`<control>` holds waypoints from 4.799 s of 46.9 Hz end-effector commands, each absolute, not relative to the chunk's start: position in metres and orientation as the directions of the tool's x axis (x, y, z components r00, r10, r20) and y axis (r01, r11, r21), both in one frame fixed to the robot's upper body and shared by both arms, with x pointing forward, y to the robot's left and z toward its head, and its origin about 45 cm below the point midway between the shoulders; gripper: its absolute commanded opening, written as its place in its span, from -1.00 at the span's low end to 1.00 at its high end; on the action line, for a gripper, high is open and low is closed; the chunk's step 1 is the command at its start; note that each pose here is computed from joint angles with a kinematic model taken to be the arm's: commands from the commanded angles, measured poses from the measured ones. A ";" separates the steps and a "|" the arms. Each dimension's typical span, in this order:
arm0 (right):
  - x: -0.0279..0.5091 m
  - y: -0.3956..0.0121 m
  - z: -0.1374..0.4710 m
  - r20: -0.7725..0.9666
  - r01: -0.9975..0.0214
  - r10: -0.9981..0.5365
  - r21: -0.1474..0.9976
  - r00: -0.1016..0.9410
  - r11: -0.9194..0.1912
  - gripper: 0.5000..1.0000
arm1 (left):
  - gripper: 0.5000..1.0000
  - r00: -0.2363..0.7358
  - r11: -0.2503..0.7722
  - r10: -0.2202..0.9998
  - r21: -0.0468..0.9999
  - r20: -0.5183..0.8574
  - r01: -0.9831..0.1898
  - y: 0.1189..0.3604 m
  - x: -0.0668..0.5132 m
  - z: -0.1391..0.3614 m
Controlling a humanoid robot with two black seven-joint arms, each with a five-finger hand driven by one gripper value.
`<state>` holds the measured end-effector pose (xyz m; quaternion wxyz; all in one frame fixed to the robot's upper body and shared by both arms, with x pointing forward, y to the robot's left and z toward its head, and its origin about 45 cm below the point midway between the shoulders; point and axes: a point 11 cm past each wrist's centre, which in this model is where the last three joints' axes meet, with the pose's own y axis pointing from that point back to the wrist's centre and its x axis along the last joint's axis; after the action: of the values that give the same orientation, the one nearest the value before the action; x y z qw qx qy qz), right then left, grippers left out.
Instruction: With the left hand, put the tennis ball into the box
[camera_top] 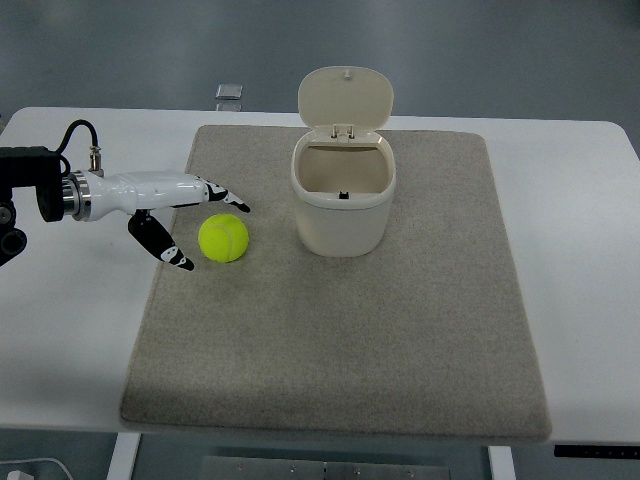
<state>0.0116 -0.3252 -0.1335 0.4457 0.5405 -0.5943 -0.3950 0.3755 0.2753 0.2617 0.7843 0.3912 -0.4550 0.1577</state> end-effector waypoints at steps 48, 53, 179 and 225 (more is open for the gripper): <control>0.012 -0.325 -0.133 0.103 -0.290 -0.995 0.951 -0.019 0.104 0.76 | -0.21 0.429 0.629 -0.250 0.482 0.868 -0.610 0.266 0.373 0.238; 0.012 -0.325 -0.133 0.103 -0.290 -0.995 0.951 -0.019 0.104 0.75 | -0.83 0.423 0.631 -0.252 0.479 0.870 -0.611 0.266 0.374 0.240; 0.012 -0.325 -0.133 0.103 -0.290 -0.995 0.951 -0.019 0.104 0.75 | 0.84 0.207 0.812 -0.131 0.225 0.970 -0.539 0.197 0.380 0.362; 0.012 -0.325 -0.133 0.103 -0.290 -0.995 0.951 -0.019 0.104 0.75 | 0.98 0.529 0.531 0.846 0.016 -0.070 -0.847 0.364 0.434 0.321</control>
<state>0.0116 -0.3252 -0.1335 0.4457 0.5405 -0.5943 -0.3950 0.4314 0.3568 0.3256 0.8762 0.0024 0.0159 0.4817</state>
